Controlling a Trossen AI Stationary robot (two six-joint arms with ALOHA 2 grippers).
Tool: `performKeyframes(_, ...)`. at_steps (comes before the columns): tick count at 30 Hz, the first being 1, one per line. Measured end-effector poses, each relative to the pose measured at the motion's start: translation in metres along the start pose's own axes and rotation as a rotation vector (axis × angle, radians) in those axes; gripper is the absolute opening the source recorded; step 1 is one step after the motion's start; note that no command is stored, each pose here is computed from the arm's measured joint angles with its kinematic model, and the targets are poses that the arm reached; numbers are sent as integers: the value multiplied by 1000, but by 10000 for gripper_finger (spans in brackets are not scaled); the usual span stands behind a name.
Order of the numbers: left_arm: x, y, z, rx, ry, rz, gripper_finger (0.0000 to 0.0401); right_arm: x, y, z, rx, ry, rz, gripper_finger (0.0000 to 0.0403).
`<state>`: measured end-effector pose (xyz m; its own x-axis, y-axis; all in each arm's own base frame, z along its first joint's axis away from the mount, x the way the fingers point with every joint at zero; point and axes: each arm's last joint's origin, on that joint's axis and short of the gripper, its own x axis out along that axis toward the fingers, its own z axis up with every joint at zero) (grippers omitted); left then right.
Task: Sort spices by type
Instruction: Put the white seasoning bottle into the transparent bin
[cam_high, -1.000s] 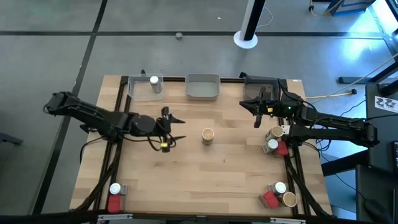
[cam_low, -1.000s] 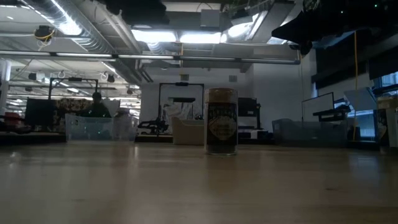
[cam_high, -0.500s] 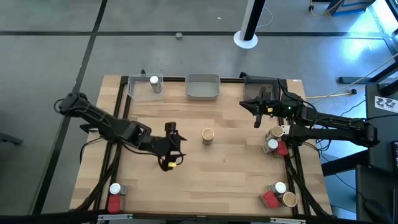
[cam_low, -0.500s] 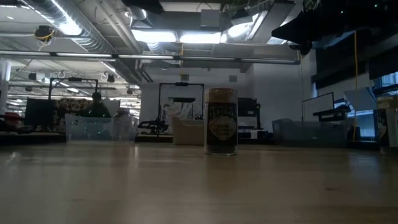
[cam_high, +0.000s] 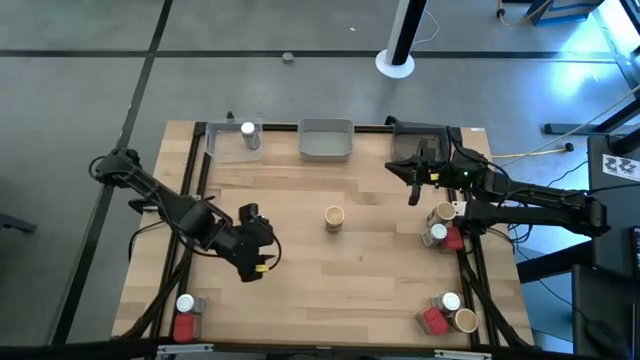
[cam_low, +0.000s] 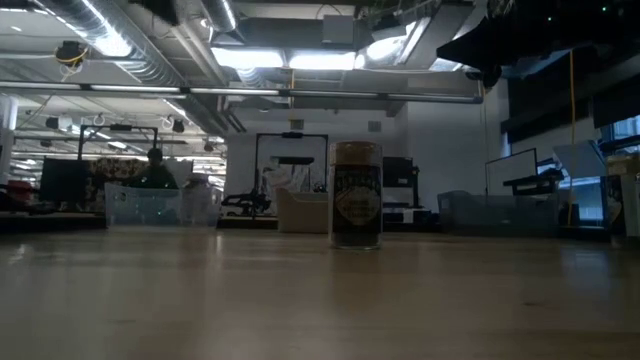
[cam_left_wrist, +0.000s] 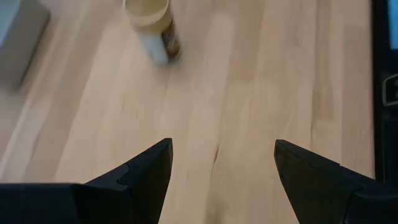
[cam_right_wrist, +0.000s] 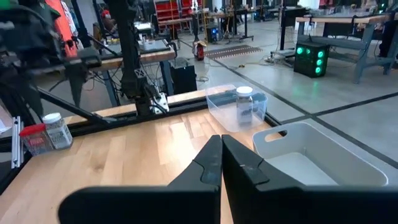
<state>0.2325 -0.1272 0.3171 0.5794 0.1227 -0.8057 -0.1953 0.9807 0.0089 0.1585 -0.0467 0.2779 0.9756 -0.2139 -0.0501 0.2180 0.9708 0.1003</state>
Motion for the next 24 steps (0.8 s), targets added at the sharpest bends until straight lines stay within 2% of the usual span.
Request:
performKeyframes(4, -2, -2, -7, -145, 89, -32, 265, 0, 1, 7, -15, -76, 6, 12)
performKeyframes(10, -4, -6, -16, -377, 227, -93, 265, -1, 1, 15, -111, -161, 3, 12)
performKeyframes(13, -5, -9, -20, -458, 272, -105, 265, -2, 1, 19, -147, -197, -14, 12)
performKeyframes(24, -15, -18, -41, -692, 436, -34, 265, -4, 1, 26, -220, -274, -70, 12)
